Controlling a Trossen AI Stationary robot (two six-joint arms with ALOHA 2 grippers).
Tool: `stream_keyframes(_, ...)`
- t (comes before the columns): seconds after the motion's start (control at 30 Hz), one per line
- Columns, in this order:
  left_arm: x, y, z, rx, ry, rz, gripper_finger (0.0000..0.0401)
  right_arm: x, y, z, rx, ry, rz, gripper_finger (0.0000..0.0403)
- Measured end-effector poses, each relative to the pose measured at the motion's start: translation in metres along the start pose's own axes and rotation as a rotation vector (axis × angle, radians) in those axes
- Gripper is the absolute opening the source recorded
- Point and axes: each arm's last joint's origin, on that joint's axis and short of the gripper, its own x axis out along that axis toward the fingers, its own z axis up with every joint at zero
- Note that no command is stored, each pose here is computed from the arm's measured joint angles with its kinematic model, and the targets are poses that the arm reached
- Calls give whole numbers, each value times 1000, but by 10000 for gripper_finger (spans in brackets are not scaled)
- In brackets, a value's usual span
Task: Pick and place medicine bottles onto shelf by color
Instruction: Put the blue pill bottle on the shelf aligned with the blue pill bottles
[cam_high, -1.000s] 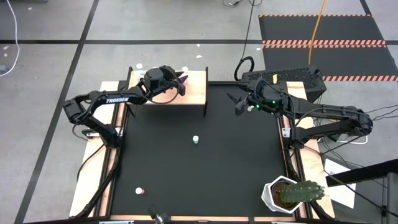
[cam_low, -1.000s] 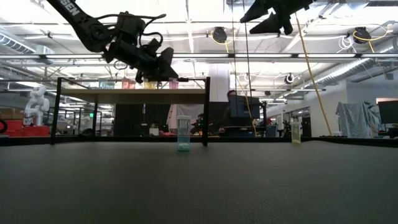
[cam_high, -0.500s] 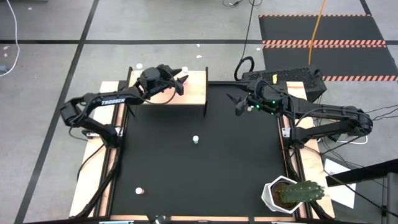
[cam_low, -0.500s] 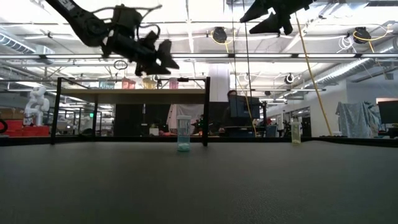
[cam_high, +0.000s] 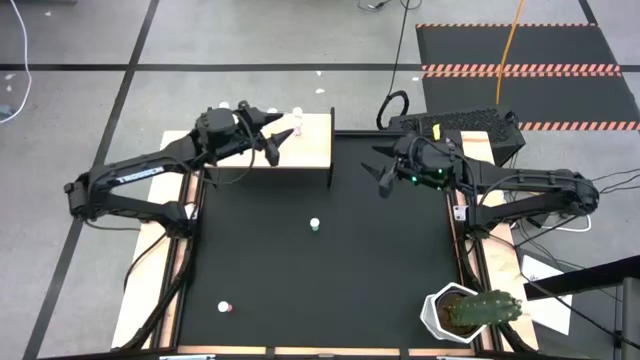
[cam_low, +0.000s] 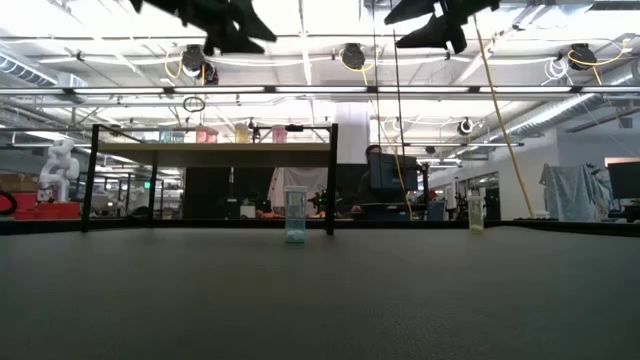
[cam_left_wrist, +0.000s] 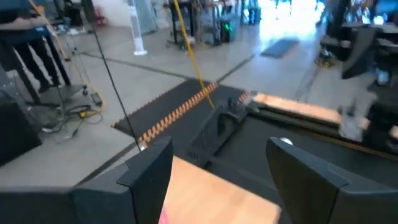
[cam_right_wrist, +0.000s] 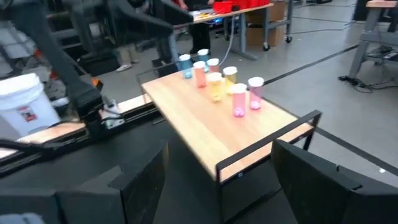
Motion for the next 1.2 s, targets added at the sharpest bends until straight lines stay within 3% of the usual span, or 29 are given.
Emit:
stream_keyframes(0.17,-23,-21,20,-33,82,-75,234,2,14,-11,-29,102,177,281)
stream_keyframes(0.27,-34,-29,14,-90,195,-65,216,4,24,-22,-7,194,237,279)
stream_keyframes(0.53,-67,-66,-32,-420,609,-86,173,7,45,-44,168,363,244,244)
stream_keyframes(0.73,-110,-105,-56,-456,949,-139,144,-1,67,-58,157,385,209,227)
stream_keyframes(0.9,-158,-132,-67,-620,1180,-93,125,-9,76,-65,175,424,203,226)
stream_keyframes(1.0,-187,-148,-71,-675,1227,-113,116,-15,80,-69,156,442,197,226)
stream_keyframes(1.2,-219,-171,-86,-710,1239,-46,110,-20,86,-72,142,427,183,226)
